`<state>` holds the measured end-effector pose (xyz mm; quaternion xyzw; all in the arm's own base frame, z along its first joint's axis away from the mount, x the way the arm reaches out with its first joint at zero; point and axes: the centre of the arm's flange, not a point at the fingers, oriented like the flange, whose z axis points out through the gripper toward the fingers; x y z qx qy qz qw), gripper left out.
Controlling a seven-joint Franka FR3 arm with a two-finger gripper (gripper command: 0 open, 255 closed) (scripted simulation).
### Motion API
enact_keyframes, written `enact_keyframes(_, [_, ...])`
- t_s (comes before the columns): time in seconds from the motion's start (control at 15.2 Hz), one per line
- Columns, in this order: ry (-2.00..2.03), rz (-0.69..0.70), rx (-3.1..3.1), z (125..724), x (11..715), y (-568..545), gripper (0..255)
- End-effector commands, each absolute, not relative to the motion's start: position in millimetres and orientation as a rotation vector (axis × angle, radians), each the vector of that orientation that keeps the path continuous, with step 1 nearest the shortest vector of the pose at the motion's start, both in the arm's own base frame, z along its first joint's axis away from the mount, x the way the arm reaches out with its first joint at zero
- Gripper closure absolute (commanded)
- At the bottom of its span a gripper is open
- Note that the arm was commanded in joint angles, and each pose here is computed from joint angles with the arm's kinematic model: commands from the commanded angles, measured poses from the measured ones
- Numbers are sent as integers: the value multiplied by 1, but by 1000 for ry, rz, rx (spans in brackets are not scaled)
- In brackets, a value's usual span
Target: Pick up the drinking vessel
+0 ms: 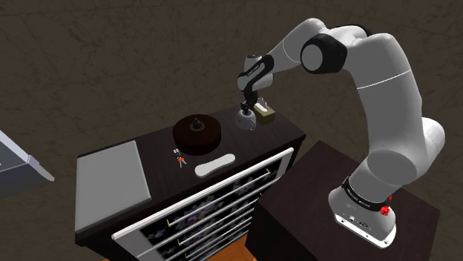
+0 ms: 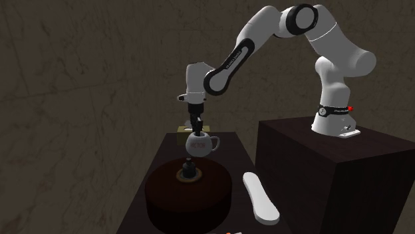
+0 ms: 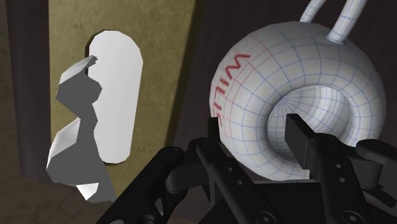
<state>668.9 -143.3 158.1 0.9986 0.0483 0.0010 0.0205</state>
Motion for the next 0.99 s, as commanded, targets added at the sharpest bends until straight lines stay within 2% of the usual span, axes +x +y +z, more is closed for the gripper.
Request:
enact_keyframes(0.0, [150,2,3097,167,669,-143,255])
enact_keyframes(0.92, [150,2,3097,231,669,-143,255])
